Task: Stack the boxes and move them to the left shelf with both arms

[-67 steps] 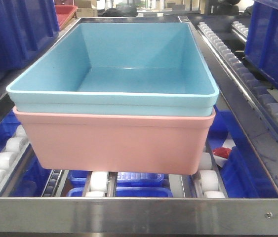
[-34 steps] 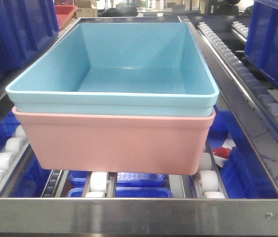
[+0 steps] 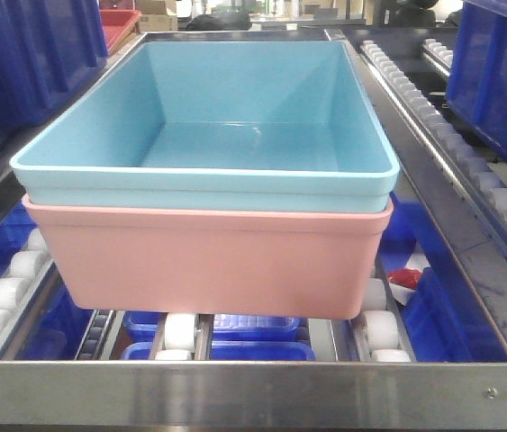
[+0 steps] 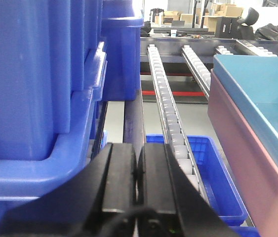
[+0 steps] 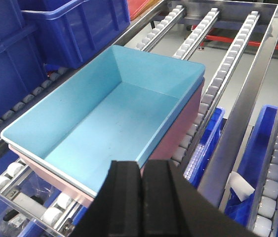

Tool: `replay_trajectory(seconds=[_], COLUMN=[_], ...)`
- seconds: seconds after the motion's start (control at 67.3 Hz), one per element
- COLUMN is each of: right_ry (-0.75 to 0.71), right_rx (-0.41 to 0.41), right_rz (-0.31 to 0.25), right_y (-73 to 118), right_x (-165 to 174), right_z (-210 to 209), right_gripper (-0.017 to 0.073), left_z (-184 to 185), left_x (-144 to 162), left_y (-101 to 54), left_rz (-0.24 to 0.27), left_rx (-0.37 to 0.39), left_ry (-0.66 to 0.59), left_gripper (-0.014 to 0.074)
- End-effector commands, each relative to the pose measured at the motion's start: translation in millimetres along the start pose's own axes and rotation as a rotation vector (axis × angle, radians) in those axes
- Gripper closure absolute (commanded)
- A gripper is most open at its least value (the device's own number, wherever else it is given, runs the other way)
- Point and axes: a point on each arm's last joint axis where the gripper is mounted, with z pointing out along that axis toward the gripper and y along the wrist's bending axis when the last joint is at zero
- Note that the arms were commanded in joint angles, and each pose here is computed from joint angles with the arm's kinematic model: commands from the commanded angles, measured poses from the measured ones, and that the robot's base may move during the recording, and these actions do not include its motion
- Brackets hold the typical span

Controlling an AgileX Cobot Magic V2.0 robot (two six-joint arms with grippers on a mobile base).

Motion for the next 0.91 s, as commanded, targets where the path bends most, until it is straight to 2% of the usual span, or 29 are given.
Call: replay_trajectory(seconds=[0.0,0.178,0.357,0.52,0.654,0.788,0.892], right_ry=[-0.091,-0.075,-0.108,-0.133,-0.193,-0.24,-0.277], right_rx=[-0.028,0.02,0.169,0.347,0.45,0.522,0.544], right_rz=[-0.026,-0.036,-0.074,-0.069,-0.057,-0.032,-0.024], right_y=[3.2,-0.6,-17.1,-33.5,-40.5,-45.2,-44.5], right_x=[-14.7,-3.4,24.6,54.9,77.4,103.5,118.2], right_z=[-2.2,5.6,16.8,8.5,1.4,-1.6,-5.8], right_gripper=[0.0535,0.0535,0.0535,0.0535,0.0535,0.0535,0.0535], left_z=[-1.1,-1.1,-1.1,-1.1,-1.1,-1.1,-1.1], left_x=[-0.2,-0.2,-0.2,-0.2,-0.2,-0.2,-0.2], left_y=[0.9,0.9,0.9,0.9,0.9,0.9,0.9], left_rz=[-0.008,-0.008,-0.008,-0.008,-0.008,-0.008,-0.008], left_rx=[-0.009,-0.009,-0.009,-0.009,-0.009,-0.009,-0.009], left_ry=[-0.077,-0.077,-0.077,-0.077,-0.077,-0.077,-0.077], left_gripper=[0.0598,0.0598,0.0598,0.0598,0.0598,0.0598,0.0598])
